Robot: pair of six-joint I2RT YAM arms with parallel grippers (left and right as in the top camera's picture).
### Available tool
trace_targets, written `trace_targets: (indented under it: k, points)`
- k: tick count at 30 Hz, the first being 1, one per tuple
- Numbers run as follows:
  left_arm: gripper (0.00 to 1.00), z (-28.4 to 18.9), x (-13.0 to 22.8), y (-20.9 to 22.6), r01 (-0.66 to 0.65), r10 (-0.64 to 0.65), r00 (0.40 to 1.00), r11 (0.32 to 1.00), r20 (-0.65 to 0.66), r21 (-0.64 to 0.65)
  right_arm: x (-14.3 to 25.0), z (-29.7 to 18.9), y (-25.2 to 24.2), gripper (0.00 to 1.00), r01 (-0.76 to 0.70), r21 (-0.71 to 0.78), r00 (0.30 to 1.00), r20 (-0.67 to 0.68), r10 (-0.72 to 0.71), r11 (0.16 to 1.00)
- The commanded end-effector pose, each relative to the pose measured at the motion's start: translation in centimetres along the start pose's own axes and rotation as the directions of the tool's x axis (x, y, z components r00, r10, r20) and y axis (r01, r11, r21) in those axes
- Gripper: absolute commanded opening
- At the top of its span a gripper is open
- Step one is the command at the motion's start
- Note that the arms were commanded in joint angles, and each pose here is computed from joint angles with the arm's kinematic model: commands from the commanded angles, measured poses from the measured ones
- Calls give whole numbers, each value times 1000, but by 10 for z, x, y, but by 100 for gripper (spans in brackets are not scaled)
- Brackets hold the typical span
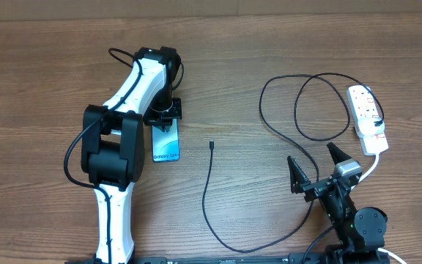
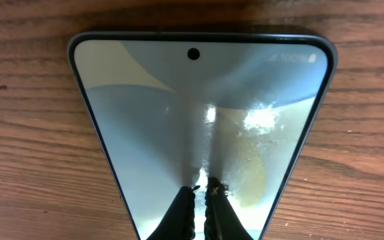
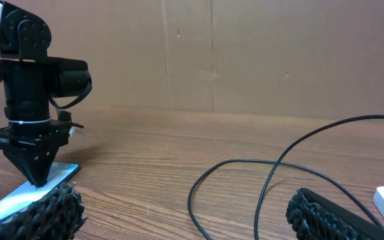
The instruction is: Plug charger to phone and switch on socket
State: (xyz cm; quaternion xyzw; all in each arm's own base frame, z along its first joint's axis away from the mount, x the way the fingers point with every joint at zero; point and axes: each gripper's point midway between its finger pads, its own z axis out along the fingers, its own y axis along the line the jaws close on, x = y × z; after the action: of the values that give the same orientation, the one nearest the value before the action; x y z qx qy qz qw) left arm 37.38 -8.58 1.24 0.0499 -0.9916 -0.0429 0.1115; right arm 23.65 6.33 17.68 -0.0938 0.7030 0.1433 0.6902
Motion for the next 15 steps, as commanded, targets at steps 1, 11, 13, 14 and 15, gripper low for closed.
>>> trace_targets:
  k: [1,11,13,14,15]
  points:
    - [4,-11,-2,4,8,-8,1000,1000,-5,-4,2,0,0,100,-3,-1,1000,1,3,1000]
    - [63,-30,10,2,1,-1,999,1000,-36,9,2,0,0,100,-3,-1,1000,1,3,1000]
    - [93,-30,10,2,2,-1,999,1000,-39,7,2,0,0,100,-3,-1,1000,1,3,1000]
    - [99,-29,11,3,2,-2,999,1000,-41,3,2,0,0,100,-3,-1,1000,1,3,1000]
    - [100,-28,12,3,2,-2,999,1000,-44,2,2,0,0,100,-3,-1,1000,1,3,1000]
